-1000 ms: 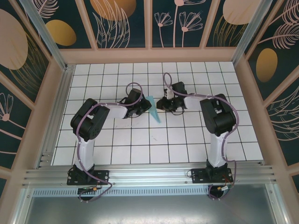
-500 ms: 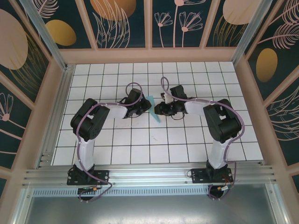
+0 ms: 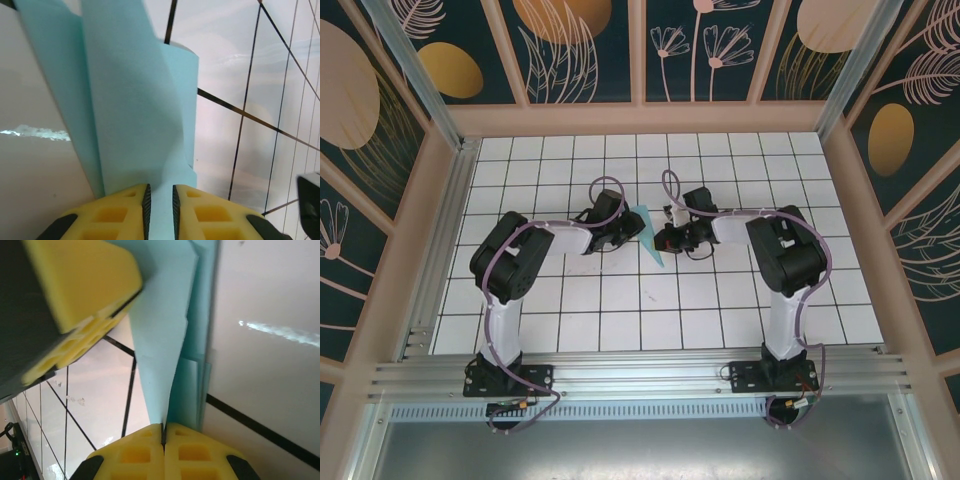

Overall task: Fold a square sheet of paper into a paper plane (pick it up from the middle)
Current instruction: Fold the wing for the fifth time at the center of the table.

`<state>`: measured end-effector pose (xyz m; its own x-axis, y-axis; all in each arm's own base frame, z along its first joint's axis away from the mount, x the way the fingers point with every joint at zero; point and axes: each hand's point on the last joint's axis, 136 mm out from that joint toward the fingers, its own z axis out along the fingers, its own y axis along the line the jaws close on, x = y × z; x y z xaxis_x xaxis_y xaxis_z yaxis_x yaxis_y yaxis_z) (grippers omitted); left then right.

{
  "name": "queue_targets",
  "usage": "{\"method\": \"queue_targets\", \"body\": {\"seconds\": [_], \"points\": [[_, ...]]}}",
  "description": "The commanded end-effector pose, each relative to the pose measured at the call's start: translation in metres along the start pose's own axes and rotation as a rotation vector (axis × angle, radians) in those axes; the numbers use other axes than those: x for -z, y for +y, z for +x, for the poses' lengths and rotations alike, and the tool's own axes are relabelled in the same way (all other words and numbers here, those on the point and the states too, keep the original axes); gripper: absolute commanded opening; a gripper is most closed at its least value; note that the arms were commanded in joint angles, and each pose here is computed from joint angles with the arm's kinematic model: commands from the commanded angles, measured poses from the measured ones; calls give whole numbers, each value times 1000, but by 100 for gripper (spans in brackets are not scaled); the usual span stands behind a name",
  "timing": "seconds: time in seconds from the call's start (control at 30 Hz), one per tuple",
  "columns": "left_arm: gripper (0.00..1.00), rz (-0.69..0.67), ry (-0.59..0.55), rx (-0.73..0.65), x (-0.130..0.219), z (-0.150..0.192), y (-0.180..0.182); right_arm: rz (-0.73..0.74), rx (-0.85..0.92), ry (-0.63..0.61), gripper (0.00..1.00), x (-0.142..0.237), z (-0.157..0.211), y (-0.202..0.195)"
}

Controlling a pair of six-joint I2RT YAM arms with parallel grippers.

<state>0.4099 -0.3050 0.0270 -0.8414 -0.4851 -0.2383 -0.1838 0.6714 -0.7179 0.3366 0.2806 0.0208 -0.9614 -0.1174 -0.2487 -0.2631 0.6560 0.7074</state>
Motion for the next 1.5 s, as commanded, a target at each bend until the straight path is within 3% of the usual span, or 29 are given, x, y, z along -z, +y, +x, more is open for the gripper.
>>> {"method": "queue_targets", "body": {"seconds": [0.0, 0.3, 0.47, 0.7, 0.9, 1.07, 1.47], "points": [[27, 109, -43, -56, 20, -10, -31, -9, -20, 34, 3, -5, 2, -7], [27, 249, 13, -68, 26, 7, -47, 22, -104, 114, 3, -18, 16, -26], [25, 202, 41, -84, 22, 18, -37, 23, -119, 114, 3, -18, 14, -27], [16, 158, 119, -58, 14, 43, -15, 38, -139, 118, 3, -18, 12, -29], [16, 135, 166, -67, 6, 54, -8, 51, -160, 131, 1, -20, 14, -34], [16, 12, 143, -48, 2, 53, 21, 63, -166, 144, 1, -21, 17, -36], [18, -111, 32, 43, 0, 19, 35, 110, -180, 176, 1, -22, 29, -49]]}}
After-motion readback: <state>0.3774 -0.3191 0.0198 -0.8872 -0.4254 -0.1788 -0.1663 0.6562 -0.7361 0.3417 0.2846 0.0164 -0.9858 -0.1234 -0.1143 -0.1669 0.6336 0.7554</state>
